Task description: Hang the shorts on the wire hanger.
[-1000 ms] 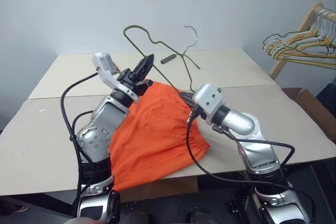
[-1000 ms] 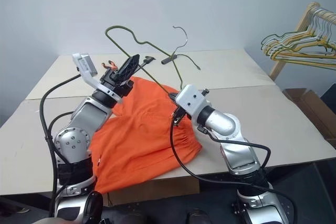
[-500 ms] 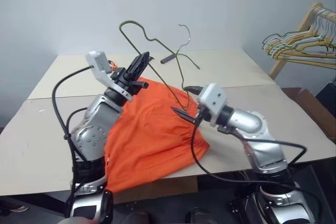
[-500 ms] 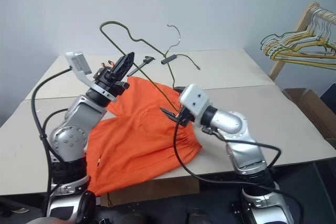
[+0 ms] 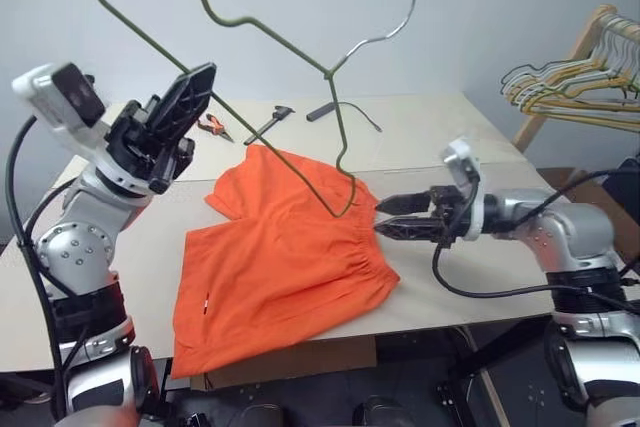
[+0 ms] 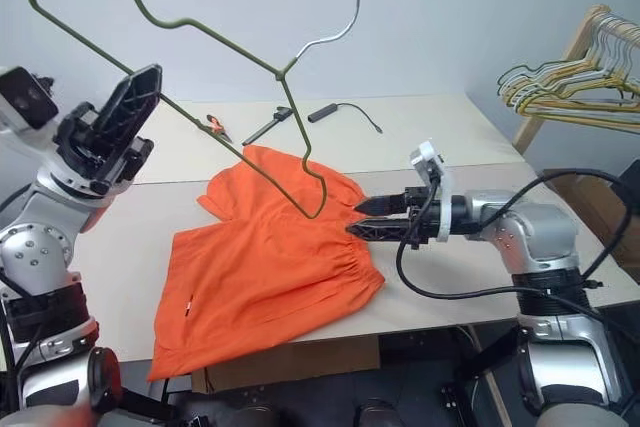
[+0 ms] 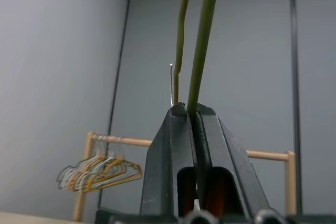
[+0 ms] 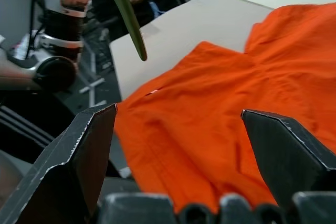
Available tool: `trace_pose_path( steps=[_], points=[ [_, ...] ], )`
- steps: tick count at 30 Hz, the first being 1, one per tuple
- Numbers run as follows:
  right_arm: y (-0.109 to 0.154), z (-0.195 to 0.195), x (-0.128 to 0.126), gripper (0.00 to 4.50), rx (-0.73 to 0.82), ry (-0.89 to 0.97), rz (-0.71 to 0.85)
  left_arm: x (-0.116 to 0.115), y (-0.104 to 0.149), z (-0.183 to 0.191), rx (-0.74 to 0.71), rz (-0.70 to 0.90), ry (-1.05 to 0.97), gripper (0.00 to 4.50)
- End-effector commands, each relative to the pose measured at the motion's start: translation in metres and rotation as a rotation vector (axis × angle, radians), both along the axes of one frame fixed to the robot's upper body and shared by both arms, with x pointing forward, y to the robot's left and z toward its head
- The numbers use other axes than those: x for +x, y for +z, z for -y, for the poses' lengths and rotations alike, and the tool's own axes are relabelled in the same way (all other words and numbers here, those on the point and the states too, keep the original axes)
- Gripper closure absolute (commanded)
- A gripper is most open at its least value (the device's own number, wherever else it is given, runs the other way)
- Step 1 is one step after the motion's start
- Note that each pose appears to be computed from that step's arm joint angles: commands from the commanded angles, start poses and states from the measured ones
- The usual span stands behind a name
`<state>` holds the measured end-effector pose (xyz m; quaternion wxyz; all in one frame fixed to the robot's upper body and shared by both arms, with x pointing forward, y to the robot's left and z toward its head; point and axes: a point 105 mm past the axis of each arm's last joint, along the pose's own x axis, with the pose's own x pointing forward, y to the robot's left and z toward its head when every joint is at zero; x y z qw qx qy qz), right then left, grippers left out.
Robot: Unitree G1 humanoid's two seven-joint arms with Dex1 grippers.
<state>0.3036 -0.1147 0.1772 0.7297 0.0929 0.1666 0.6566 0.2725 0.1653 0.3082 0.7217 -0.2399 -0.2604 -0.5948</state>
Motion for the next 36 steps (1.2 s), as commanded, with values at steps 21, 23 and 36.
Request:
trace_pose_path(
  steps=[21, 23, 36],
  points=[
    [0.032, -0.048, -0.011, 1.32, 0.040, 0.083, 0.139, -0.001, -0.004, 0.022, 0.037, 0.055, -0.036, 4.50],
    [0.030, -0.048, -0.012, 2.05, 0.034, 0.085, 0.142, -0.001, -0.004, 0.022, 0.034, 0.054, -0.034, 4.50],
    [0.023, -0.051, -0.011, 4.50, 0.015, 0.054, 0.147, 0.011, -0.018, 0.025, 0.064, -0.017, 0.017, 3.96]
  ],
)
